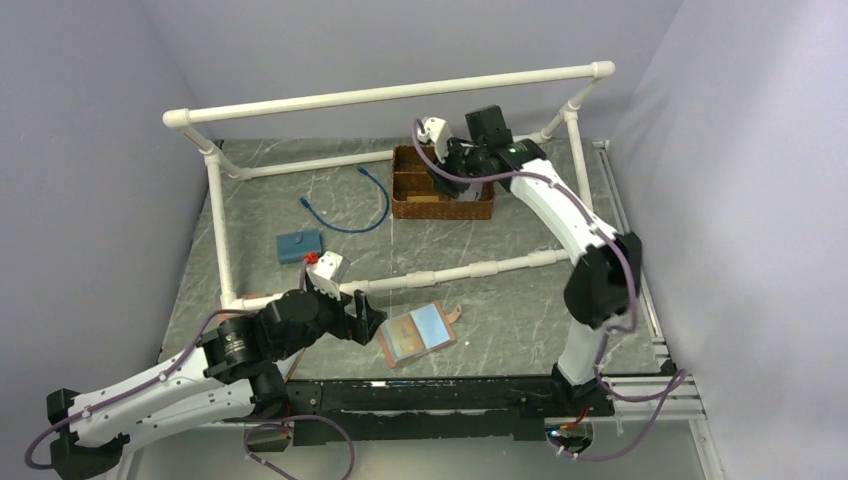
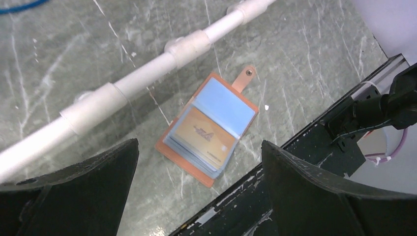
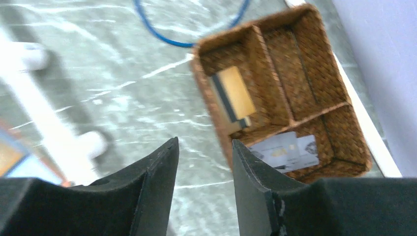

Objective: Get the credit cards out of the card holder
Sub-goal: Place the credit card in the storage box, then remove the credit card from the card holder.

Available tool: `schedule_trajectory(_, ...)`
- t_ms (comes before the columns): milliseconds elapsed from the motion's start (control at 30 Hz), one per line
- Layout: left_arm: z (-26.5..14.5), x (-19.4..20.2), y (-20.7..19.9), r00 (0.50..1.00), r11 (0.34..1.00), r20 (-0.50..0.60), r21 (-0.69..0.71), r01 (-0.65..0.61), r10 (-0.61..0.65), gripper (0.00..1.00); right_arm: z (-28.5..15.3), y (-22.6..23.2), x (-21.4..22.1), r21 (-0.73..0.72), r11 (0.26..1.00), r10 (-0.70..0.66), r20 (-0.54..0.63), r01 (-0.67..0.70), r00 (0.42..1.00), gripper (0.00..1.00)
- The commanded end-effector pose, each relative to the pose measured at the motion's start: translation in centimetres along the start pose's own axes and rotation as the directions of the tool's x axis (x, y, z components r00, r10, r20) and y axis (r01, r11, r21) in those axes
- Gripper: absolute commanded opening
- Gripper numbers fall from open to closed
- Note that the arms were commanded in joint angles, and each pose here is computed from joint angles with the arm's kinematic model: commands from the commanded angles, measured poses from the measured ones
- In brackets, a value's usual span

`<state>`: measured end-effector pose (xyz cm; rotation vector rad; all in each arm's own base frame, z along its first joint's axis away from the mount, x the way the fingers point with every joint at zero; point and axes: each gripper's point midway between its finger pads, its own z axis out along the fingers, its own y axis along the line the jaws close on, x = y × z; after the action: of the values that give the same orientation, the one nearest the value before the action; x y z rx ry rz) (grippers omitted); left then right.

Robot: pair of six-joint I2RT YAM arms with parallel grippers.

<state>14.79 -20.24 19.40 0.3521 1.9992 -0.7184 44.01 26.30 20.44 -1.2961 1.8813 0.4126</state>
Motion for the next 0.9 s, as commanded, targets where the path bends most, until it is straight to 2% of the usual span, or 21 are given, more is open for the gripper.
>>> schedule_trajectory(0, 0.6, 0.7, -1.1, 0.988, 0.988, -0.017, 0.03, 0.151, -0.151, 0.99, -5.4, 6.1, -2.5, -0.161, 0.987, 0.016, 0.134, 0.006, 0.991, 0.48)
schedule_trajectory(133, 1.3, 1.8, -1.5, 0.974, 0.973, -0.036, 0.044, 0.225, -0.224, 1.0, -8.8, 11.7, -1.0, -0.293, 0.955, 0.014, 0.188, 0.043, 0.982, 0.53)
schedule_trajectory(267, 2.1, 2.9, -1.6, 0.955, 0.955, -0.056, 0.033, 0.294, -0.292, 0.98, -11.8, 18.2, 1.0, -0.454, 0.864, -0.057, 0.34, 0.217, 0.939, 0.71)
schedule_trajectory(333, 2.5, 3.6, -1.6, 0.942, 0.944, -0.071, 0.025, 0.329, -0.327, 0.95, -12.7, 20.3, 1.9, -0.493, 0.837, -0.038, 0.383, 0.239, 0.923, 0.73)
schedule_trajectory(467, 3.0, 4.8, -1.7, 0.908, 0.911, -0.09, 0.018, 0.413, -0.41, 0.91, -12.2, 22.0, 4.2, -0.522, 0.826, 0.002, 0.38, 0.213, 0.925, 0.74)
schedule_trajectory(600, 3.6, 5.7, -1.9, 0.87, 0.871, -0.089, 0.042, 0.489, -0.484, 0.84, -11.0, 23.4, 6.1, -0.559, 0.815, 0.069, 0.355, 0.153, 0.932, 0.7)
schedule_trajectory(700, 4.0, 6.5, -2.0, 0.843, 0.842, -0.091, 0.062, 0.536, -0.53, 0.74, -10.0, 24.6, 7.9, -0.583, 0.805, 0.108, 0.328, 0.111, 0.938, 0.62)
schedule_trajectory(867, 4.7, 7.3, -2.3, 0.811, 0.809, -0.106, 0.071, 0.583, -0.575, 0.6, -7.8, 26.2, 9.0, -0.582, 0.802, 0.052, 0.29, 0.133, 0.956, 0.4)
